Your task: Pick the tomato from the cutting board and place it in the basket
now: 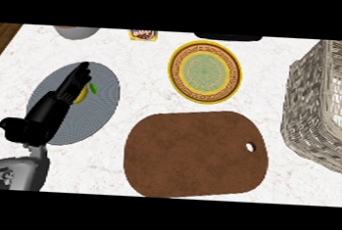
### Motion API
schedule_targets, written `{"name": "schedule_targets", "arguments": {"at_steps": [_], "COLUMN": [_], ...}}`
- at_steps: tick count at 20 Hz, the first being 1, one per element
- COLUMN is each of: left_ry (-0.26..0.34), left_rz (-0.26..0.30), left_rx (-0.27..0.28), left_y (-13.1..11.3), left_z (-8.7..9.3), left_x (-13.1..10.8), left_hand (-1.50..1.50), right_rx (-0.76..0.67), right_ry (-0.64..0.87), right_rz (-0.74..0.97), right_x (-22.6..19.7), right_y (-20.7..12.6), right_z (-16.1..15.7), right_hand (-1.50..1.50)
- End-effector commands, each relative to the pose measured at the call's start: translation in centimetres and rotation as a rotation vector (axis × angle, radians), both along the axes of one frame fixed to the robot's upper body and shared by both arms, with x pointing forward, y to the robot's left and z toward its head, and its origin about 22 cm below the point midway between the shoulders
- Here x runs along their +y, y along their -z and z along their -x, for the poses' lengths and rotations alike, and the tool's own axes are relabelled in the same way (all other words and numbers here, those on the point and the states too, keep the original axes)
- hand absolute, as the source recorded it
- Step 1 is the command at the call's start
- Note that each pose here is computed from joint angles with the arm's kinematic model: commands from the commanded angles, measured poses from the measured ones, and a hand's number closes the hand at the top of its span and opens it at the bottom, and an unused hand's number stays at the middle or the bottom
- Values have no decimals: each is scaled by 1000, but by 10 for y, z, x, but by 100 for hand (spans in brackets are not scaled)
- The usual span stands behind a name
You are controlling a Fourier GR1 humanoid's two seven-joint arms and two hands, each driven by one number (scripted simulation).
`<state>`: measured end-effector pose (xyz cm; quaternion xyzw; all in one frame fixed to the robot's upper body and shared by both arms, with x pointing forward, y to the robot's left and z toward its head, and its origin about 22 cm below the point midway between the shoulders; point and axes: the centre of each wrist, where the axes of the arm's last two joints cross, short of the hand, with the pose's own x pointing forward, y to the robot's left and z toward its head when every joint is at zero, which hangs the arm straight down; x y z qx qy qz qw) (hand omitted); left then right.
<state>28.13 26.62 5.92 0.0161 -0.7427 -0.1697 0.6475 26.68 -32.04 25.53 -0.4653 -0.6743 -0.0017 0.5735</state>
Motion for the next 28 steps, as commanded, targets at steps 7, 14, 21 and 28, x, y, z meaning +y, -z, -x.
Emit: {"name": "schedule_targets", "arguments": {"at_steps": [7,14,21,28], "left_ry": [3,0,5,2], "left_rz": [-1,10,3,-8], "left_rx": [-5,-3,-9,9], "left_y": [-8,-7,-7,10], "left_z": [8,2,4,23], "left_x": [-5,-9,-12,4], "left_hand": [0,0,0,0], "right_rx": [88,17,-129,-115], "right_ry": [9,60,167,103], "right_rz": [16,58,-15,27], "right_x": [-74,-105,-125,-137], "right_y": [53,81,92,110], "right_z": [-41,-42,-58,-60], "right_hand": [150,150,150,-150]}}
